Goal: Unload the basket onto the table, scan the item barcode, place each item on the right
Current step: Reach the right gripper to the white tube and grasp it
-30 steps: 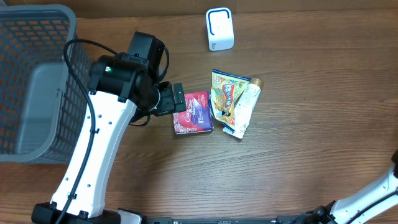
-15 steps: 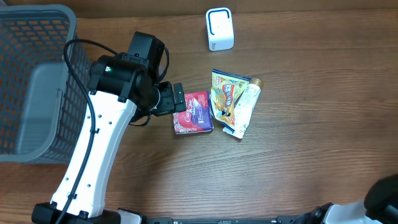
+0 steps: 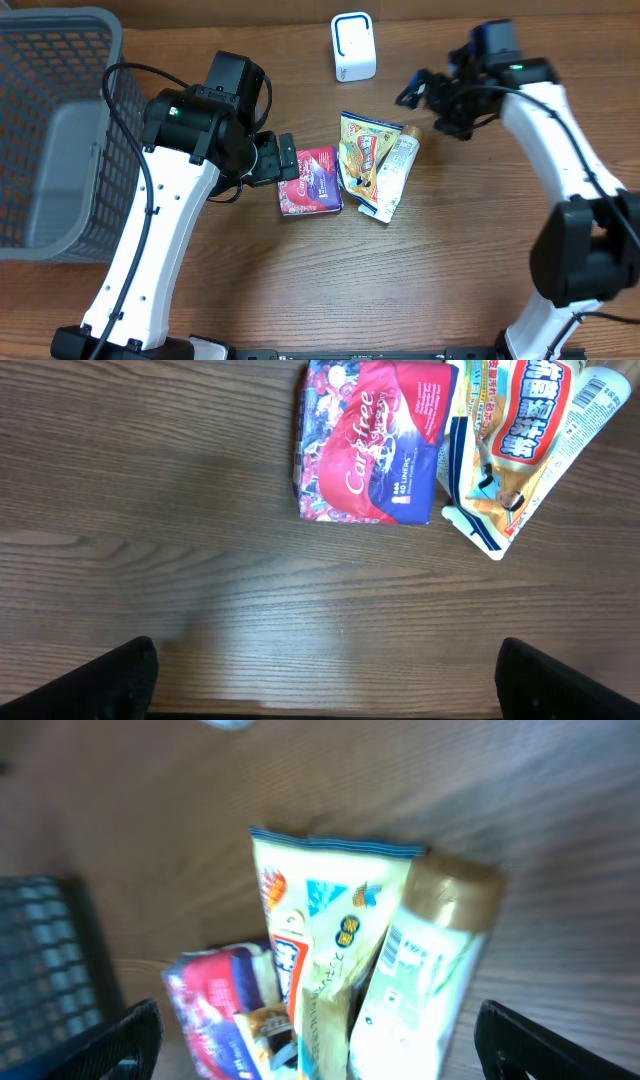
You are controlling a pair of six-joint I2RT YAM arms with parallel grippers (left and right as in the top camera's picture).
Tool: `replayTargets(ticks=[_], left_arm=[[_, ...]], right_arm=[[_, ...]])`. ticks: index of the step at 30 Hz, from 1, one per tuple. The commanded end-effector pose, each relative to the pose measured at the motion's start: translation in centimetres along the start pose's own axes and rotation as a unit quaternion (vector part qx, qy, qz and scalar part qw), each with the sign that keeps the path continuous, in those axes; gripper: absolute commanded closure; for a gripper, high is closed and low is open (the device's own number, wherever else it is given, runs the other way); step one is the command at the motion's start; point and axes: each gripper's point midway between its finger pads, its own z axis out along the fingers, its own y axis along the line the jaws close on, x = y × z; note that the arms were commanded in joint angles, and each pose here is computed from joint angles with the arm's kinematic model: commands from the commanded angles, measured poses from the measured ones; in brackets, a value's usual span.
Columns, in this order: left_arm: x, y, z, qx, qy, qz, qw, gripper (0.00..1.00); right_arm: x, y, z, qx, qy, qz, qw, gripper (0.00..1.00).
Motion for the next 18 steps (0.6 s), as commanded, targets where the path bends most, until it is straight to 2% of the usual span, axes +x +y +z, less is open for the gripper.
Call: replayTargets(ticks=[1, 7, 11, 18], left_arm=[[-0.3, 0.0, -0.7, 0.002, -0.014, 0.008, 1.0, 0.0], [-0.3, 0.0, -0.7, 0.002, -0.014, 0.008, 1.0, 0.0], [-0.3, 0.0, -0.7, 0.002, -0.014, 0.008, 1.0, 0.0], [-0.3, 0.0, -0.7, 0.002, -0.014, 0.008, 1.0, 0.0]], right_arm=[[0.9, -1.2, 2.8, 0.062, 0.004, 0.019, 0.998, 0.0], [2.5, -5.1, 5.8, 0.175, 0.017, 0.06, 0.983, 0.03], [3.2, -5.8, 5.9, 0.188, 0.028, 0.068, 0.979, 0.04], [4.9, -7.8, 7.7, 0.198, 0.041, 0.072, 0.977, 0.18]])
